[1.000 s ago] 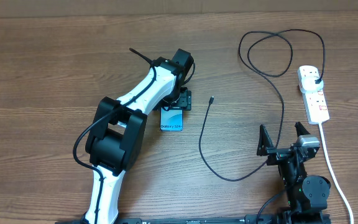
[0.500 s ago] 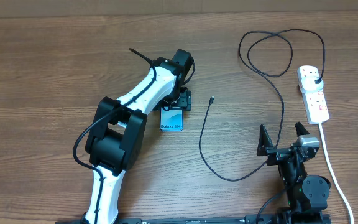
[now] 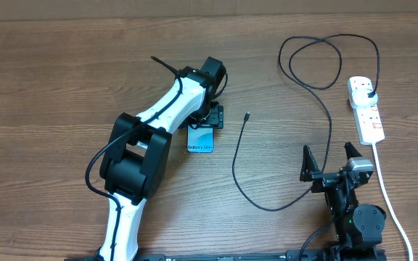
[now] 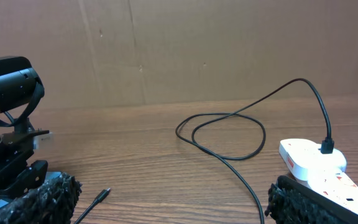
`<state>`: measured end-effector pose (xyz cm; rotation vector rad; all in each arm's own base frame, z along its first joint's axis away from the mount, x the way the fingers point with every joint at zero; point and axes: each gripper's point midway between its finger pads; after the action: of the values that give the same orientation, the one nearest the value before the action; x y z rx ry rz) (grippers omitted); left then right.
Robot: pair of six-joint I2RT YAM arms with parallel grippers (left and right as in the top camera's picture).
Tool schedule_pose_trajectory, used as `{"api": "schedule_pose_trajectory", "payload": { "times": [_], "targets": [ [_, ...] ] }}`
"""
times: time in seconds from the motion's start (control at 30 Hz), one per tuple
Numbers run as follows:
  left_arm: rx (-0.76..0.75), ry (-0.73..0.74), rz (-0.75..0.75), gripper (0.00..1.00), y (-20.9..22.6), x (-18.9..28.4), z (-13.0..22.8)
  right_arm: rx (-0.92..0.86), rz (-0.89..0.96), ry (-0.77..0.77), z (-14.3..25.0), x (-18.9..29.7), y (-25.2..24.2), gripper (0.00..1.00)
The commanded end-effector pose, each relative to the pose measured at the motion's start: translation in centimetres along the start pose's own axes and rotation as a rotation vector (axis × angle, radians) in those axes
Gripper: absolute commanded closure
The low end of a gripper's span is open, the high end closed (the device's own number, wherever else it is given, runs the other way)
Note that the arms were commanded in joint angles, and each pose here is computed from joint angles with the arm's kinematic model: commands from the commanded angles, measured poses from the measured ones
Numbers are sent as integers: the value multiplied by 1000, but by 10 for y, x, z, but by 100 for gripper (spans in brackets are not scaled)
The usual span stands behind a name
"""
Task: Plug charger to phone and switch on socket
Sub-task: 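Close the left gripper on the phone's top end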
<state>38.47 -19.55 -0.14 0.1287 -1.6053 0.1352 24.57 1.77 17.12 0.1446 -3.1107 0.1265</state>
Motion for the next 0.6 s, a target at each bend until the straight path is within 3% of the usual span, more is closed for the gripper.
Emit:
{"api": "schedule_pose_trajectory", "payload": {
  "times": [0.0, 0.4, 0.5, 0.57],
  "targets": [
    [23, 142, -26, 16, 8, -39, 28, 6, 8, -4, 2, 0, -1, 0],
    [21, 140, -24, 16, 7, -39, 28, 6, 8, -4, 2, 0, -1, 0],
    [21, 139, -24, 27, 7, -39, 28, 6, 8, -4, 2, 0, -1, 0],
    [21, 140, -25, 28, 7, -39, 28, 6, 8, -4, 2, 0, -1, 0]
  ]
}}
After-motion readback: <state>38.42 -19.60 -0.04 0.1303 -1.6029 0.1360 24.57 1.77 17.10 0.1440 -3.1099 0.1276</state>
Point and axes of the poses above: each gripper's point midway between its finger pads, its own x axis back along the fingers, its own y axis along the line the jaws close on, z = x × y, and after that the axes turned 10 degrees about x, right-handed
